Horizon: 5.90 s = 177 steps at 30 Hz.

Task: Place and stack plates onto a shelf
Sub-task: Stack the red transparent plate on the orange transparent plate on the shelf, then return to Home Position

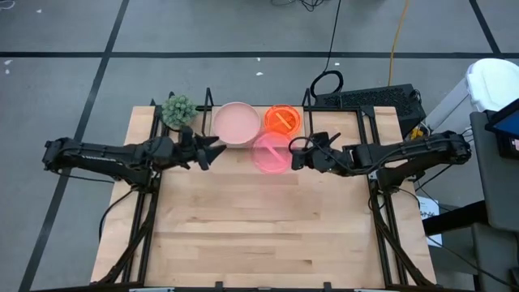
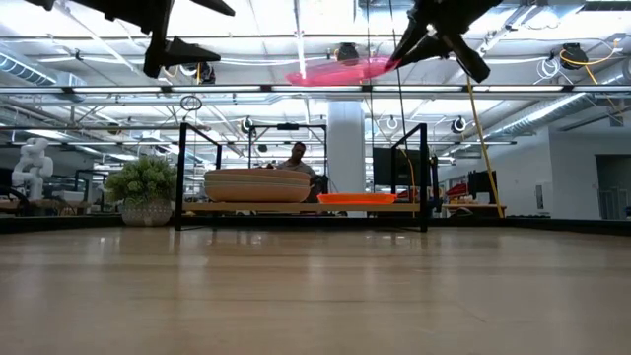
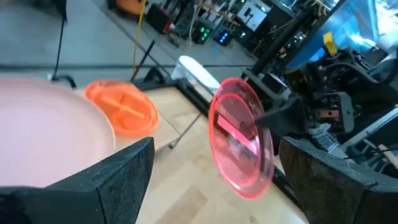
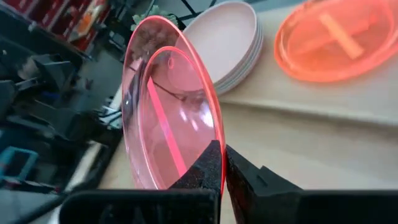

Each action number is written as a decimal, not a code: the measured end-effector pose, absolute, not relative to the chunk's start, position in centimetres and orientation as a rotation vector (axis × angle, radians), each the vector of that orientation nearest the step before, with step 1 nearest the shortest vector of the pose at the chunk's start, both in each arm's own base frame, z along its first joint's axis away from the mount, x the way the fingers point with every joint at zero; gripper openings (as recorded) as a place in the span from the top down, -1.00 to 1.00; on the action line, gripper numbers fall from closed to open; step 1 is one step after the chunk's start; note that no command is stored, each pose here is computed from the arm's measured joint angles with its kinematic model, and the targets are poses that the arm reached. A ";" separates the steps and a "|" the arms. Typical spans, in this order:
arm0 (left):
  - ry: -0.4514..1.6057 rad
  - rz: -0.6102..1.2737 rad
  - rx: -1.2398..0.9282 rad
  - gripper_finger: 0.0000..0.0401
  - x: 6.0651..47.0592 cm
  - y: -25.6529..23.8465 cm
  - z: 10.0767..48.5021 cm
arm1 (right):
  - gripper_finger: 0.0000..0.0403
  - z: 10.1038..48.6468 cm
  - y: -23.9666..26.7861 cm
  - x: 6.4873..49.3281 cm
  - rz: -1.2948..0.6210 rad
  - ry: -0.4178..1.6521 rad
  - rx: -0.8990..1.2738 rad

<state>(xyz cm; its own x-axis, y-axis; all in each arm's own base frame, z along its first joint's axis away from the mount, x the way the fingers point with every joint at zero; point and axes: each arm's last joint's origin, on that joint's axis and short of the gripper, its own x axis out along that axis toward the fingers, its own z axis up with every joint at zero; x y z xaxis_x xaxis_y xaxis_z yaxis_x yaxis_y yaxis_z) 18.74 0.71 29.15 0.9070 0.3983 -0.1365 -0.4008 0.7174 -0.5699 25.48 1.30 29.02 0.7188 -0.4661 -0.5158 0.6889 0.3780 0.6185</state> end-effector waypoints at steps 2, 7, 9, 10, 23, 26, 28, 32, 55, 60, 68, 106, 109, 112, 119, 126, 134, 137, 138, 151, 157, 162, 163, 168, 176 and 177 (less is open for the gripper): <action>-0.004 0.449 -0.596 -0.74 18.5 0.9 29.4 | 1.00 28.9 1.4 25.5 -0.753 0.240 0.990; -0.014 0.475 -0.591 -0.74 18.3 1.4 29.5 | 1.00 26.8 1.4 26.0 -0.703 0.013 1.180; -0.014 0.479 -0.588 -0.74 18.2 1.5 29.5 | 1.00 25.5 1.3 26.1 -0.651 -0.077 1.244; -0.016 0.479 -0.585 -0.74 18.2 1.5 29.5 | 1.00 24.8 1.2 26.1 -0.629 -0.124 1.286; 0.005 0.528 -0.589 -0.74 18.1 2.1 29.2 | 1.00 21.4 0.0 24.8 -0.702 -0.469 1.410; -0.002 0.543 -0.594 -0.74 18.1 2.4 29.2 | 1.00 21.0 -0.6 24.9 -0.761 -0.526 1.424; -0.006 0.553 -0.595 -0.74 18.0 2.6 29.2 | 1.00 20.7 -1.1 25.0 -0.776 -0.540 1.438; -0.012 0.575 -0.595 -0.74 18.0 3.0 29.2 | 1.00 19.9 -1.7 25.6 -0.790 -0.573 1.466; 0.005 0.504 -0.613 -0.74 18.1 3.1 29.2 | 1.00 19.0 -3.6 28.5 -1.065 -0.599 1.431; 0.012 0.494 -0.601 -0.74 18.1 3.0 29.2 | 1.00 18.4 -5.3 28.3 -1.115 -0.572 1.429; 0.020 0.485 -0.583 -0.74 18.1 3.0 29.2 | 1.00 17.7 -6.7 28.3 -1.161 -0.555 1.410; 0.072 0.502 -0.576 -0.74 18.0 3.0 28.7 | 0.86 13.1 -8.1 29.6 -1.209 -0.570 1.502; 0.071 0.504 -0.576 -0.74 18.0 3.0 28.7 | 0.75 13.1 -8.1 29.6 -1.209 -0.572 1.506; 0.071 0.505 -0.576 -0.74 18.0 3.0 28.7 | 0.66 13.1 -8.1 29.6 -1.209 -0.573 1.506; 0.070 0.505 -0.583 -0.74 18.0 3.0 28.7 | 0.44 13.2 -8.1 29.6 -1.197 -0.615 1.551; 0.067 0.507 -0.598 -0.74 18.0 3.0 28.7 | 0.12 13.3 -7.9 29.8 -1.180 -0.620 1.557; 0.063 0.506 -0.619 -0.74 18.0 3.0 28.7 | -0.19 14.5 -8.0 30.1 -1.095 -0.696 1.603; 0.063 0.505 -0.621 -0.74 18.0 3.0 28.7 | -0.24 15.3 -7.9 29.9 -1.079 -0.701 1.594; 0.065 0.498 -0.626 -0.74 18.0 3.0 28.7 | -0.25 15.5 -7.9 29.9 -1.077 -0.697 1.587; 0.094 0.424 -0.643 -0.74 18.1 2.8 28.6 | -0.26 17.9 -7.5 28.0 -1.125 -0.550 1.541; 0.107 0.388 -0.643 -0.74 18.1 2.7 28.6 | -0.26 19.7 -7.4 27.8 -1.051 -0.508 1.468; 0.119 0.358 -0.630 -0.74 18.1 2.6 28.6 | -0.26 21.2 -7.1 27.6 -0.946 -0.366 1.374; 0.122 0.350 -0.628 -0.74 18.1 2.6 28.6 | -0.26 21.5 -7.0 27.6 -0.920 -0.339 1.352; 0.136 0.311 -0.618 -0.74 18.2 2.5 28.6 | -0.16 23.1 -6.5 27.1 -0.800 -0.229 1.222; 0.129 0.225 -0.553 -0.39 18.3 2.3 29.0 | 0.22 25.8 -5.3 25.9 -0.632 -0.134 0.993; 0.127 0.212 -0.548 -0.30 18.3 2.2 29.0 | 0.28 26.0 -5.1 25.8 -0.608 -0.119 0.962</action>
<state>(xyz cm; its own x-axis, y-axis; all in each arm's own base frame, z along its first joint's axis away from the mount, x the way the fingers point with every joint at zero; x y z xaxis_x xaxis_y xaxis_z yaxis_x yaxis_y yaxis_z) 18.30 2.23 29.04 0.9703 0.1662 -0.1757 -0.2336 0.8322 -0.5029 25.79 -5.15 26.03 0.8281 -0.5351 -0.1671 0.4325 0.4201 0.7978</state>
